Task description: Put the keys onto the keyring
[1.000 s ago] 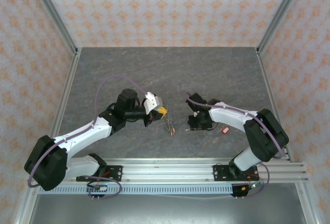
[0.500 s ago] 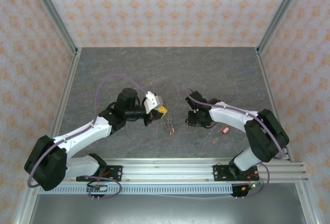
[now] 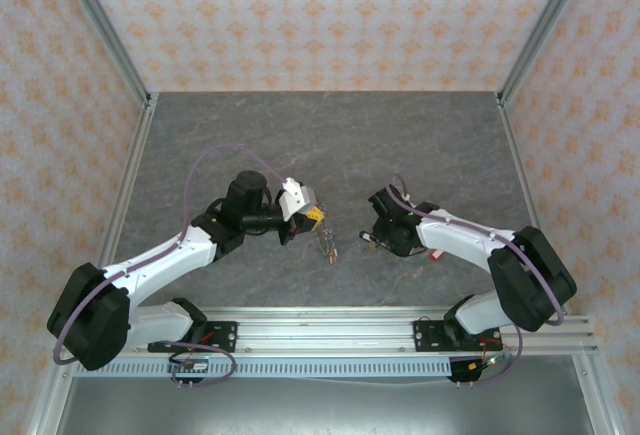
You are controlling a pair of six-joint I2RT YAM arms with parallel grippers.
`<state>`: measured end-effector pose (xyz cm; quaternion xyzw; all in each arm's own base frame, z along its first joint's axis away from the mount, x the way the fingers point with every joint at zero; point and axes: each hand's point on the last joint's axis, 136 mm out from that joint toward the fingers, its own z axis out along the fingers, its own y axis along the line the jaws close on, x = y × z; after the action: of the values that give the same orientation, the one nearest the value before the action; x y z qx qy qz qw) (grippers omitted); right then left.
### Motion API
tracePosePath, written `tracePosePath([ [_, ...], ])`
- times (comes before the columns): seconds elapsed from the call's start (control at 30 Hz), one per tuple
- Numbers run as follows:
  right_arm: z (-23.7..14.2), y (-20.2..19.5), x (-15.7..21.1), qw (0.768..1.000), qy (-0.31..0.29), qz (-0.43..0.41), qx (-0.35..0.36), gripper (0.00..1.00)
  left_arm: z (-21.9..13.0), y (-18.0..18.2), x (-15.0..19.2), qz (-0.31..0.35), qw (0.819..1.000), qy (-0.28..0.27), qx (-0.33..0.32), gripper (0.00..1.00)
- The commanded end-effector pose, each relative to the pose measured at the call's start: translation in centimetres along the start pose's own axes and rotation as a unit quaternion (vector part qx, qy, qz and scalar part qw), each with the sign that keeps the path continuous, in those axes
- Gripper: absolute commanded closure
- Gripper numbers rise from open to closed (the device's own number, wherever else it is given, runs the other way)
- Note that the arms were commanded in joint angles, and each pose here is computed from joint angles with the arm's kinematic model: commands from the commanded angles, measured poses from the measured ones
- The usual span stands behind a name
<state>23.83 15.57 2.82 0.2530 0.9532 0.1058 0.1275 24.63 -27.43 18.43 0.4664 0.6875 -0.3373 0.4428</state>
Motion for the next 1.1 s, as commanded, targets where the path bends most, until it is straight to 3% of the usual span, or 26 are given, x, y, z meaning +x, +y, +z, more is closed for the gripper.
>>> tracePosePath([
  [0.0, 0.3, 0.7, -0.4, 0.998, -0.004, 0.051, -0.019, 0.66, -0.2, -0.1, -2.5, 0.032, 0.999, -0.025, 0.002, 1.00],
  [0.2, 0.6, 1.7, -0.2, 0.997, 0.005, 0.068, -0.042, 0.67, -0.2, -0.1, -2.3, 0.032, 0.999, -0.023, 0.001, 1.00],
  [0.57, 0.3, 0.0, -0.4, 0.998, -0.002, 0.065, 0.003, 0.65, -0.3, -0.2, -2.0, 0.033, 0.999, -0.021, -0.001, 1.00],
  [1.07, 0.4, 0.3, 0.3, 0.996, 0.013, 0.081, -0.016, 0.65, -0.3, -0.2, -2.1, 0.033, 0.999, -0.020, 0.000, 1.00],
])
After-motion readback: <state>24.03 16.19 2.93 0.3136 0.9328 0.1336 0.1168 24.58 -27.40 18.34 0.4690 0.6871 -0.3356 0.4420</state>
